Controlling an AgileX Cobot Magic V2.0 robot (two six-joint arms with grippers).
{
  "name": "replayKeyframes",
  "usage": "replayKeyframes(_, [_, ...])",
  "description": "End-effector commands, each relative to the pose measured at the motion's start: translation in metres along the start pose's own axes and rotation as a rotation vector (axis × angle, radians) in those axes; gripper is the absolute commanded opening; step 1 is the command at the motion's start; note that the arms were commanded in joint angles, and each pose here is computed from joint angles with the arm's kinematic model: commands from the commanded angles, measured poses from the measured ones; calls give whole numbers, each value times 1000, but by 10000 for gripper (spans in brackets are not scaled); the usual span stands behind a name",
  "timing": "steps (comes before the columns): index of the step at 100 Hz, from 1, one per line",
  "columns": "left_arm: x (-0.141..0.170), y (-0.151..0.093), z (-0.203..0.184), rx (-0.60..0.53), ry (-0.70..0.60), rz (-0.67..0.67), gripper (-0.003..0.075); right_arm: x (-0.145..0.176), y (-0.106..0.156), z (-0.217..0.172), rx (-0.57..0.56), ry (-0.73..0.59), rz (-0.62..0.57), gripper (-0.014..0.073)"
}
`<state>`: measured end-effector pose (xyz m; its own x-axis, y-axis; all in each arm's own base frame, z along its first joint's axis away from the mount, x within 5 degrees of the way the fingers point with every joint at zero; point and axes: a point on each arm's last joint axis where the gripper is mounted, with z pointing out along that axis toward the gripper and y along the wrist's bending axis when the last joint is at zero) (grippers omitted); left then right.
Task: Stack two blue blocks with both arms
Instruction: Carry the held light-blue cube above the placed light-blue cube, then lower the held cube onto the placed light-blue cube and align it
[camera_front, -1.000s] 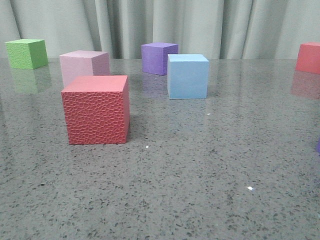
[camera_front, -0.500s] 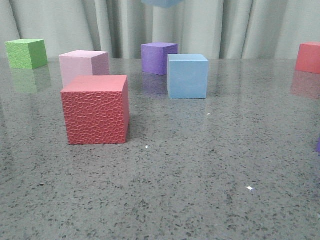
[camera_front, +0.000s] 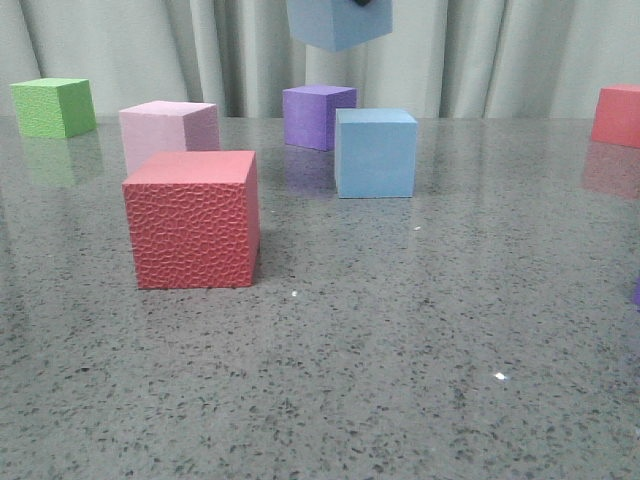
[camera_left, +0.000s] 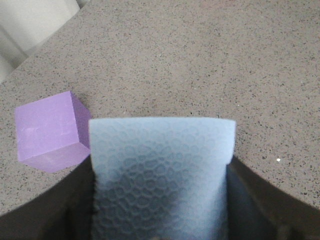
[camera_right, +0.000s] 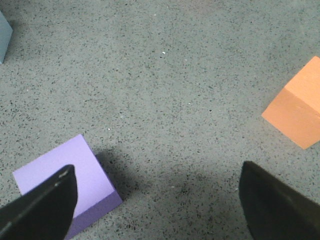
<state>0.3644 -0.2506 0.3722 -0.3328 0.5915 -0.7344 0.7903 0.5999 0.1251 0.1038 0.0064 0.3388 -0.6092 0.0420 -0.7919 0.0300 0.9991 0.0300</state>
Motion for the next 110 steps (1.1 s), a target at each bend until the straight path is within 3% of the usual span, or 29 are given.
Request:
replayKeyframes(1, [-22,-4,-35,-22,-134,5,42,-12,0,-5,-2,-88,-13,647])
replayKeyframes(12, [-22,-4,-35,-19,-128,11,42,-12,0,-5,-2,-88,-13,647])
replayKeyframes(48, [-27,-15,-36,73,-202,241,42,-12,0,-5,-2,-88,-13,647])
replayKeyframes(81, [-13,-18,-12,153,-101,344,42,-12,0,-5,-1,-87,-13,647])
replayKeyframes(110, [-11,-21,-10,188,-102,451,42,-12,0,-5,-1,-87,-13,647])
